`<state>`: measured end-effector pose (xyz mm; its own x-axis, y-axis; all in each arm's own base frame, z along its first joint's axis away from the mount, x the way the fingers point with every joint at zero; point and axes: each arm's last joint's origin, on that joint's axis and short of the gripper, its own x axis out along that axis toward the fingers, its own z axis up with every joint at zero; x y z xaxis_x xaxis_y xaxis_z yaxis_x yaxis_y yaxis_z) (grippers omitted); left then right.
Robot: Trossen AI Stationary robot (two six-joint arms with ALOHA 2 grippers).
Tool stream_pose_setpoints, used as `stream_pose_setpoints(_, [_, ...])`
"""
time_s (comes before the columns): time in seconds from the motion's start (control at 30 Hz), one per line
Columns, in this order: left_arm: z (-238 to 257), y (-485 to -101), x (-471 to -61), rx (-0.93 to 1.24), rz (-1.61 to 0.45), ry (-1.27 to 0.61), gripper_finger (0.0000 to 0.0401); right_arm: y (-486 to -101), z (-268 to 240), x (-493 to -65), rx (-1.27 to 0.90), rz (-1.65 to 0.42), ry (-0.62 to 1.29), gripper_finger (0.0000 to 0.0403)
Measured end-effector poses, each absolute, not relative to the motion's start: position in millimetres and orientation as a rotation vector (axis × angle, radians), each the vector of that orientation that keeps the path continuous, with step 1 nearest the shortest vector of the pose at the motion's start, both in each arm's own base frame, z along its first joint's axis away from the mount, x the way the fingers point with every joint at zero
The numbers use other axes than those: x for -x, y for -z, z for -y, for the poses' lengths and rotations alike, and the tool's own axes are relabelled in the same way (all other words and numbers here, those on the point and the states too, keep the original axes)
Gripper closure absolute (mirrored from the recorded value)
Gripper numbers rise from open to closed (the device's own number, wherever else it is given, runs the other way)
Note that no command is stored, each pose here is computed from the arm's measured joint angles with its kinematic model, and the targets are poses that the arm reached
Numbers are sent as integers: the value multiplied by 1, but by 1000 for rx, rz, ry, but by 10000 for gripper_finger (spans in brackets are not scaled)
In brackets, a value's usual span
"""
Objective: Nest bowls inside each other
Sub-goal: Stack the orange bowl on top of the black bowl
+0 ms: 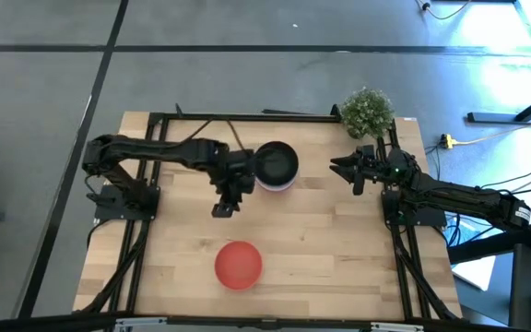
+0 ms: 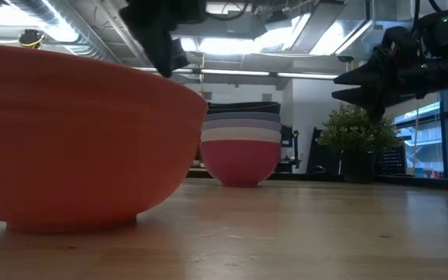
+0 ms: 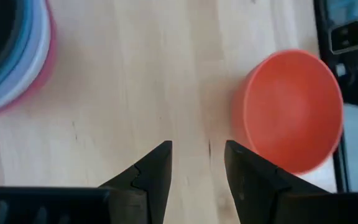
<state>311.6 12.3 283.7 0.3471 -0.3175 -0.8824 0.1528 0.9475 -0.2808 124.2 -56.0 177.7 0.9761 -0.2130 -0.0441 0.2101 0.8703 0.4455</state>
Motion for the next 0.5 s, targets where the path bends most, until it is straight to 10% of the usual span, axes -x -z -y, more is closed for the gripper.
stream_pose_setpoints(0.5, [35, -245, -292, 239, -1156, 284, 259, -179, 57, -124, -488, 24, 241, 234])
